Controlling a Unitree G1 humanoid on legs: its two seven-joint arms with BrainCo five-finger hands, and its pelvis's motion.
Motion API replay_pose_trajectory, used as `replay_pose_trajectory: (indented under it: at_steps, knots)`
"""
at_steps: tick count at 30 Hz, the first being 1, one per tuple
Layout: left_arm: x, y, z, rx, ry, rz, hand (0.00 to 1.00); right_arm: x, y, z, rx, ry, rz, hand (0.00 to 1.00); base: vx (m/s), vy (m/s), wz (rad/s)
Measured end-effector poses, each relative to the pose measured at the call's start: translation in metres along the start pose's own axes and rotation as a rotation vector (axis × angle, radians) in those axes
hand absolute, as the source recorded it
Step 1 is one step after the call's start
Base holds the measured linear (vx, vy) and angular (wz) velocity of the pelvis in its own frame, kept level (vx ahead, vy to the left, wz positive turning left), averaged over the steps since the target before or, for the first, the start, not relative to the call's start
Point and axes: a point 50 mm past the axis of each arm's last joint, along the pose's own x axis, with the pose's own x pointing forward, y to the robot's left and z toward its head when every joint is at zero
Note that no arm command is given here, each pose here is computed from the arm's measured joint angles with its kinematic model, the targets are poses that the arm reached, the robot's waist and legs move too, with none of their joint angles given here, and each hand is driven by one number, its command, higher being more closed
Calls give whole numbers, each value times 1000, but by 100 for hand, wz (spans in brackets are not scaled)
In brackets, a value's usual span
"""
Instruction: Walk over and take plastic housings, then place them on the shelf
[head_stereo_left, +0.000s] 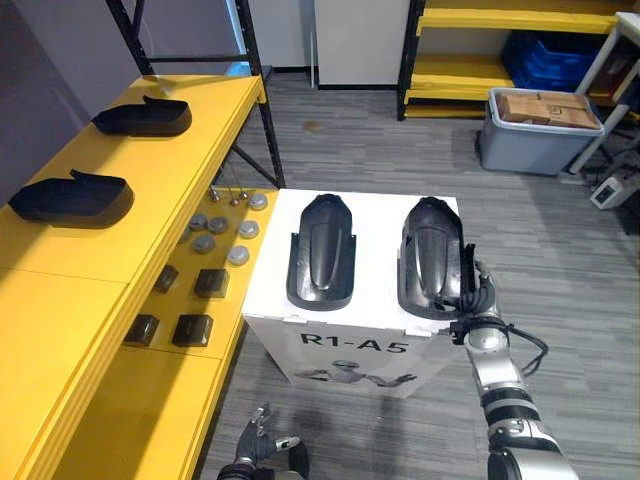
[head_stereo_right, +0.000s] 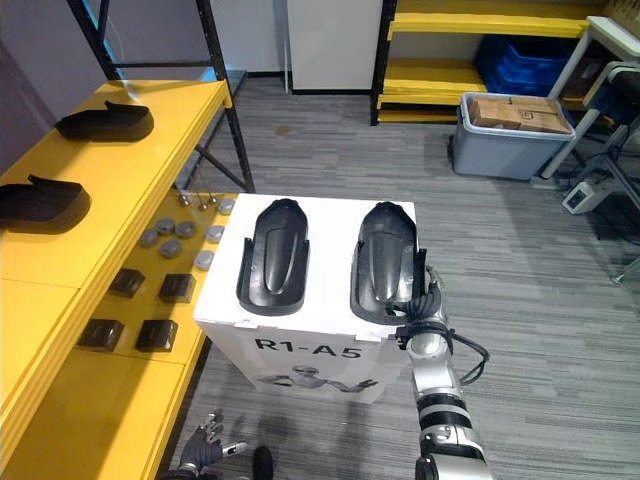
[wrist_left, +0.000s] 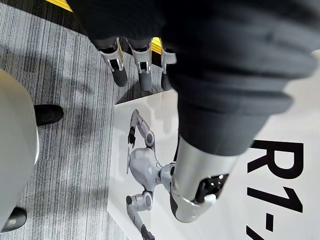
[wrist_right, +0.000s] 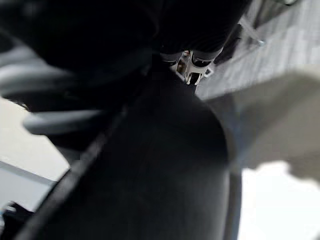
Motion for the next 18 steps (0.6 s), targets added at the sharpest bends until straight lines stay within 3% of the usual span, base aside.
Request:
replay_pose_trajectory:
  at_steps: [18]
  knots:
    - [-1, 1, -7, -16, 43, 8, 0, 14, -14, -4, -15, 59, -14, 100, -4, 0, -3]
